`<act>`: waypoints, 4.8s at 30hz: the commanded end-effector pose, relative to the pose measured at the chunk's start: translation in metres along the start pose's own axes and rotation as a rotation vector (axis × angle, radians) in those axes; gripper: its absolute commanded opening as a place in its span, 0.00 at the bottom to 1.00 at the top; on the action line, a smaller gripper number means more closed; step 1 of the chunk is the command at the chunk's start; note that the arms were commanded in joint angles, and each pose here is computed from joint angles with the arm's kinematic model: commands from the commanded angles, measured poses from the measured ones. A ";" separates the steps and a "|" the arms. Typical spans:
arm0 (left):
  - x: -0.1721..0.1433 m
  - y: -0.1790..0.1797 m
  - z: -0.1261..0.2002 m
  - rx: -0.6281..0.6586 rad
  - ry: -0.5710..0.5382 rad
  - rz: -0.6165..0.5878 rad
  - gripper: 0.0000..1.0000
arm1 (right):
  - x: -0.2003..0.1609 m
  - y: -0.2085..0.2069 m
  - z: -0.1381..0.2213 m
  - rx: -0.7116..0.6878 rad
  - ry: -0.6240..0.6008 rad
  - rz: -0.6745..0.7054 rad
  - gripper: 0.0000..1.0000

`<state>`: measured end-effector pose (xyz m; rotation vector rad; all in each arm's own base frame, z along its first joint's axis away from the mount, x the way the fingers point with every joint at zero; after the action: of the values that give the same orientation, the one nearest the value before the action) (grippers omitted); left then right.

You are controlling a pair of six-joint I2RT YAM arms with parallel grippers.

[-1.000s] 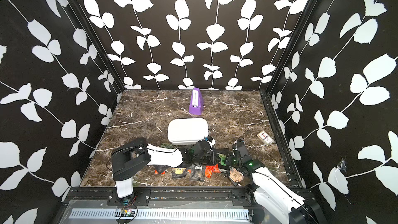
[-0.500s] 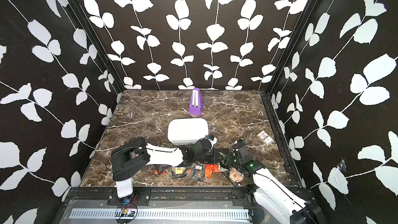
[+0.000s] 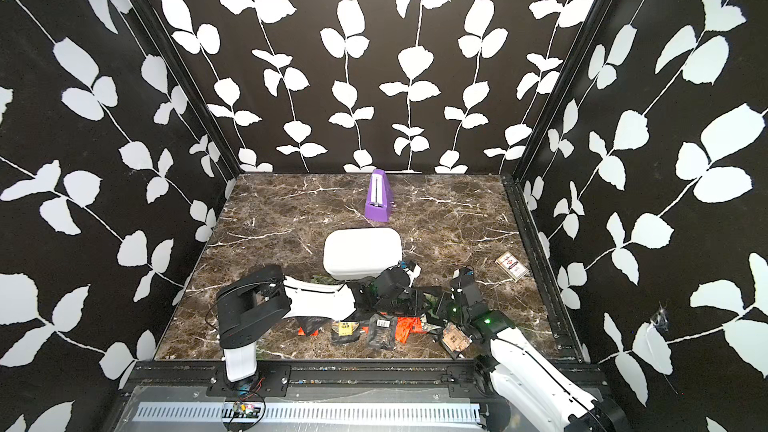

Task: Put the tea bags into the storage box
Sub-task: Pick up the tea bag from the center of the board, then place the tea bag in the storage box, then pick up the tea bag from the center of the board.

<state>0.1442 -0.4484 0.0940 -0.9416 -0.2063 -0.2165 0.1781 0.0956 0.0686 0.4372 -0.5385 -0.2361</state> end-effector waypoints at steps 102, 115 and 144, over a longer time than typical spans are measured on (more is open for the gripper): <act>0.011 -0.022 0.086 0.053 -0.054 -0.238 0.10 | -0.011 -0.016 0.027 -0.066 -0.009 -0.032 0.39; -0.021 -0.017 0.027 0.061 0.060 -0.211 0.00 | -0.019 -0.023 0.024 -0.054 -0.021 -0.064 0.39; -0.018 0.018 -0.010 0.220 0.072 -0.224 0.00 | -0.021 -0.018 0.017 -0.003 -0.011 -0.059 0.40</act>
<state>0.1313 -0.4441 0.0663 -0.7048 -0.2486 -0.4183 0.1496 0.0790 0.0703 0.4392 -0.5382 -0.3038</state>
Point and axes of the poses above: each gripper's point midway between its finger pads, its own z axis back along the fingers, its own y axis along the line the jaws close on, x = y × z, the point moved 4 cm from there along z, back along the fingers, and after that the axes turned 2 degrees about z, right-handed, at the moved point
